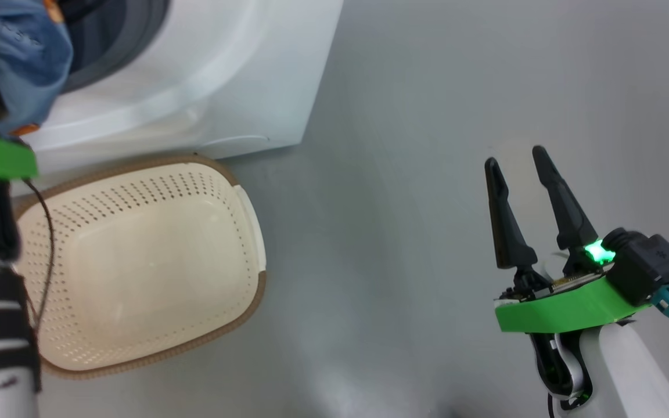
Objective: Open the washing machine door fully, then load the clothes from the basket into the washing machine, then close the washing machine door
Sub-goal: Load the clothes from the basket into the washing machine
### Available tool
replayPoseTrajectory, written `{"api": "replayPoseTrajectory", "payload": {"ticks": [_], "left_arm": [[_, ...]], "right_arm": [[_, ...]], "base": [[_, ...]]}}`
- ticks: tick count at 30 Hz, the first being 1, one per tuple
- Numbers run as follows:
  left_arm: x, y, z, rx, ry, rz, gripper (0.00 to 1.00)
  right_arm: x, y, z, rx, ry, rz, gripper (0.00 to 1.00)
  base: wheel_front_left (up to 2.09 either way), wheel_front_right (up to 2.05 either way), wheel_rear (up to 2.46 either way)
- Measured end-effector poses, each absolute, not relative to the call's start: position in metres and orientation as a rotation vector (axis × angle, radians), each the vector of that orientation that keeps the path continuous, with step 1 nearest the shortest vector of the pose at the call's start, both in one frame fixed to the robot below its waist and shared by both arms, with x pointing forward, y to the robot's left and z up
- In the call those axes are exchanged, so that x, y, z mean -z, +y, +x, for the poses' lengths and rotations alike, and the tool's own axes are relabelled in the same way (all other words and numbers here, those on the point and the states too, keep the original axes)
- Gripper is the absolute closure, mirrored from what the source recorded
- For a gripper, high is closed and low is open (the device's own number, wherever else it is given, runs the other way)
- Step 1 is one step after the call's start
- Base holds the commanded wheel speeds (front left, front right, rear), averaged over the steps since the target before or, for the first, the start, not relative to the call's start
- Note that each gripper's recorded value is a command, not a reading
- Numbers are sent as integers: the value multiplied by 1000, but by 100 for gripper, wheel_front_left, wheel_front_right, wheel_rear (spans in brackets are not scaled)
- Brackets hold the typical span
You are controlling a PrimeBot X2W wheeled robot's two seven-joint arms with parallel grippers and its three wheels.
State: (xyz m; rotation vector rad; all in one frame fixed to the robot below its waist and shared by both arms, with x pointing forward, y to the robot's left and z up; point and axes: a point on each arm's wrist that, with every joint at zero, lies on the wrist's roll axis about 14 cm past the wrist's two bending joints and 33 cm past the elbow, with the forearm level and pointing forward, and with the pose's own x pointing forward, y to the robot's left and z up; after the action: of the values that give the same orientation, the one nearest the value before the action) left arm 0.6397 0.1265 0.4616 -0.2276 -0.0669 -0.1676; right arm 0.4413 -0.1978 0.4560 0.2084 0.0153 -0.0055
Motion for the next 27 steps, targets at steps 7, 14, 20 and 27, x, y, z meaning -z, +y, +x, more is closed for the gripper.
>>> {"api": "replayPoseTrajectory", "payload": {"ticks": [7,14,20,27], "left_arm": [[-458,131,592,160,-35,-215,0],[-467,145,547,128,-36,-195,0],[-473,160,509,100,-35,-167,0],[-477,178,471,57,-33,-142,0]], "right_arm": [[-465,-197,430,-7,3,195,0],[-473,-196,418,-19,-7,192,0],[-480,-191,409,-42,-20,191,0],[-486,-187,402,-58,-34,196,0]], "base": [[0,0,0],[0,0,0],[0,0,0],[0,0,0]]}}
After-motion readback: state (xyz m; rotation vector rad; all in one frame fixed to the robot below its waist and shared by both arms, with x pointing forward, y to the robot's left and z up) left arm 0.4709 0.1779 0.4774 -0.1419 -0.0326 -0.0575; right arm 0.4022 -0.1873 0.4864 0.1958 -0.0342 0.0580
